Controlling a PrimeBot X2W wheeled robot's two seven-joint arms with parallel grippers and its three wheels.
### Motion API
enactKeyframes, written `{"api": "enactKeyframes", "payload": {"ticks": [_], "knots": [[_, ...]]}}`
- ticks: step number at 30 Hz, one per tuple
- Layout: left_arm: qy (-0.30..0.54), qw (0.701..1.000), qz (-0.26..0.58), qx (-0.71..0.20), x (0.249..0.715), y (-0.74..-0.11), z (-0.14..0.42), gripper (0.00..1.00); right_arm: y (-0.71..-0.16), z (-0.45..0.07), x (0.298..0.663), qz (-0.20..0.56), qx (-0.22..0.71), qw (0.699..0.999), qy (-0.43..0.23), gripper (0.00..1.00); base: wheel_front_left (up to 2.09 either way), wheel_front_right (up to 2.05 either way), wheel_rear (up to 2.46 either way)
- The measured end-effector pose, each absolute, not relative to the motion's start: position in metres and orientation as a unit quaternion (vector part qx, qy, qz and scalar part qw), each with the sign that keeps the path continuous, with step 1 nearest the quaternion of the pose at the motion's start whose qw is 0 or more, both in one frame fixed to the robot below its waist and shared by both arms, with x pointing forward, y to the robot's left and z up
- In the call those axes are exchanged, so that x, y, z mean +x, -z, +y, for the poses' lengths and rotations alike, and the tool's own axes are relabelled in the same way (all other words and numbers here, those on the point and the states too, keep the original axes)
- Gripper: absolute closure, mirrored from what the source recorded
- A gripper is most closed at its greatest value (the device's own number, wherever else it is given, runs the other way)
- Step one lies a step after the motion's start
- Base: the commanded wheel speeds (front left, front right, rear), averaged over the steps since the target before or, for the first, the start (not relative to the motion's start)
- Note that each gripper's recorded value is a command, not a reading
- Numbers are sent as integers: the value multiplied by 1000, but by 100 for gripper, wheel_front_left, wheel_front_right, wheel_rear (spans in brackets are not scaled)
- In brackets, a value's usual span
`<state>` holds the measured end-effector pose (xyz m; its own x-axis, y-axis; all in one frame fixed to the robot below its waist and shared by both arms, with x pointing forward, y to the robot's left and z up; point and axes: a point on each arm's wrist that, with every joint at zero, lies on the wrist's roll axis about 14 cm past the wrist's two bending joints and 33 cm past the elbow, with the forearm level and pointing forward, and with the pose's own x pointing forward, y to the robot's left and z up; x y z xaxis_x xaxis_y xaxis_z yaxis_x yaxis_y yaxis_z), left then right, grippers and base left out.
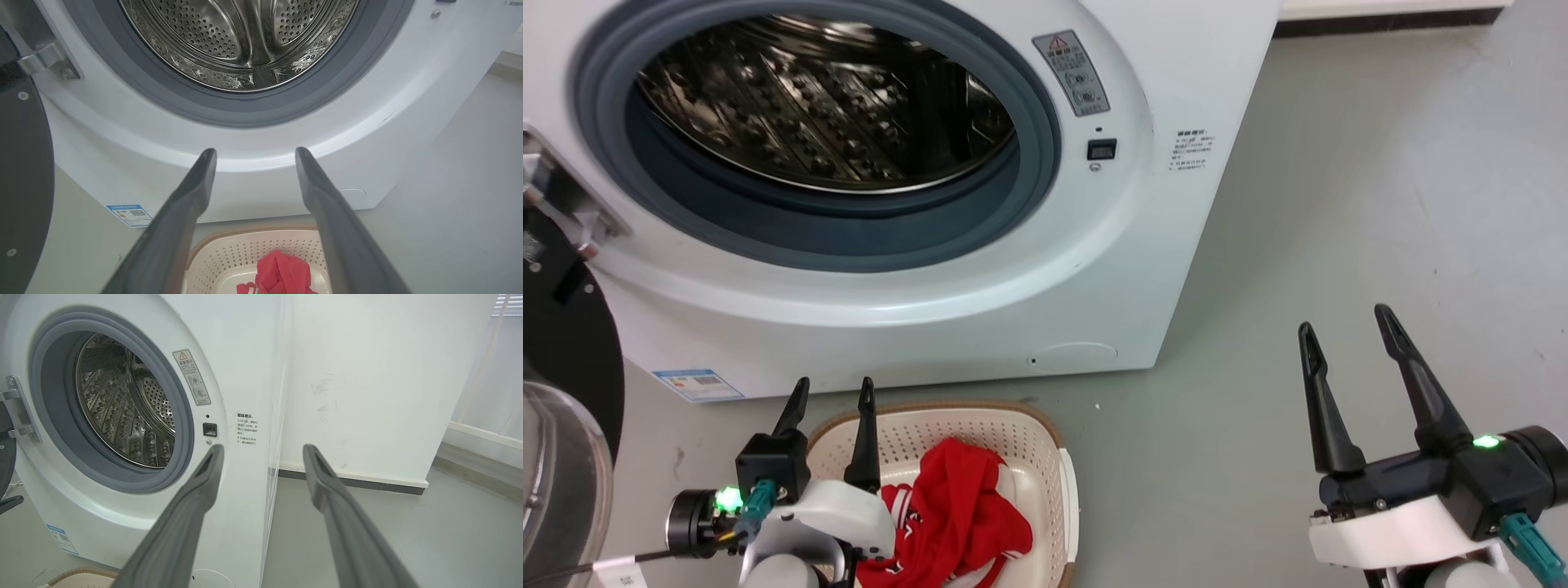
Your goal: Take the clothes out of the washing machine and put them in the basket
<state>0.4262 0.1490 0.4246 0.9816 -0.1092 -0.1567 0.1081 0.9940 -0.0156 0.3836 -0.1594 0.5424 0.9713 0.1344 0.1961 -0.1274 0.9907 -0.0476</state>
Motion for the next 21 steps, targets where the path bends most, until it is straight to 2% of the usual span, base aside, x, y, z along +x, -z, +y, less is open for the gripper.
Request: {"api": "enactKeyframes", "payload": {"ticks": [13,21], "knots": [[29,999,-22,-1,385,-494,161,0,-550,-159,347,-110,-15,992,-65,0,0,0,0],[13,998,-60,0,366,-518,168,0,-555,-159,337,-118,-14,991,-65,0,0,0,0]]}}
